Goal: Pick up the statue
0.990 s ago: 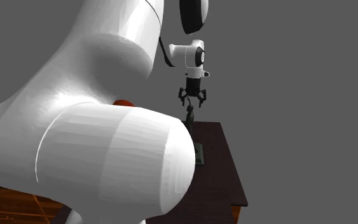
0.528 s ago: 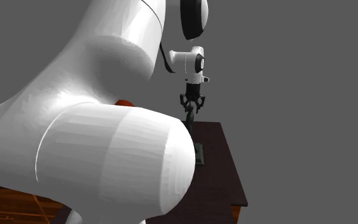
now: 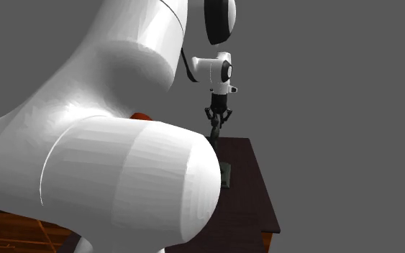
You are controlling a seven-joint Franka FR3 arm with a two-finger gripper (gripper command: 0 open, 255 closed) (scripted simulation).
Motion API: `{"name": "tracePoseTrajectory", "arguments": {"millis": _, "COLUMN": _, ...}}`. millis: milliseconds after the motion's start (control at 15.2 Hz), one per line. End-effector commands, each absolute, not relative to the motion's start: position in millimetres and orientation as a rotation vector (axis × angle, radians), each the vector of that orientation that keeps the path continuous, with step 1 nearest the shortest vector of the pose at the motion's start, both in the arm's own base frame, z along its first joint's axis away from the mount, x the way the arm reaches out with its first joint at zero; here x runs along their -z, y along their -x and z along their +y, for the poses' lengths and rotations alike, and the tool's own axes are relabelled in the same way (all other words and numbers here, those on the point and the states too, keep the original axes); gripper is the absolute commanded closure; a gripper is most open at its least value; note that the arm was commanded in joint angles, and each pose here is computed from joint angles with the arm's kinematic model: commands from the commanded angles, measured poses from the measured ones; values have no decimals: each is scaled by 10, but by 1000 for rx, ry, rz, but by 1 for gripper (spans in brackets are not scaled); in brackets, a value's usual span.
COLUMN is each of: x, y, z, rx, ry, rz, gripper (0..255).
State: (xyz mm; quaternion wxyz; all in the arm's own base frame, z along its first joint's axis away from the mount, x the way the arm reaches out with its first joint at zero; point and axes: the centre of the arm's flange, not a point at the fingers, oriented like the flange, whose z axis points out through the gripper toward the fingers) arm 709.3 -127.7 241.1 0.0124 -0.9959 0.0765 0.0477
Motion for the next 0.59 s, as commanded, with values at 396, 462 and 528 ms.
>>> {"name": "tracePoseTrajectory", "arguments": {"millis": 396, "x": -2711, "y": -7089, "z": -1241, "rx": -157, "ry": 3102, "rz": 235, "gripper": 255}}
{"name": "tracePoseTrajectory", "arguments": {"millis": 462, "x": -2764, "y": -7089, "z": -1241, "rx": -157, "ry": 3102, "rz": 235, "gripper": 255}}
{"name": "tracePoseTrajectory", "arguments": {"millis": 528, "x": -2816, "y": -7090, "z": -1241, "rx": -157, "ry": 3102, "rz": 235, "gripper": 255}}
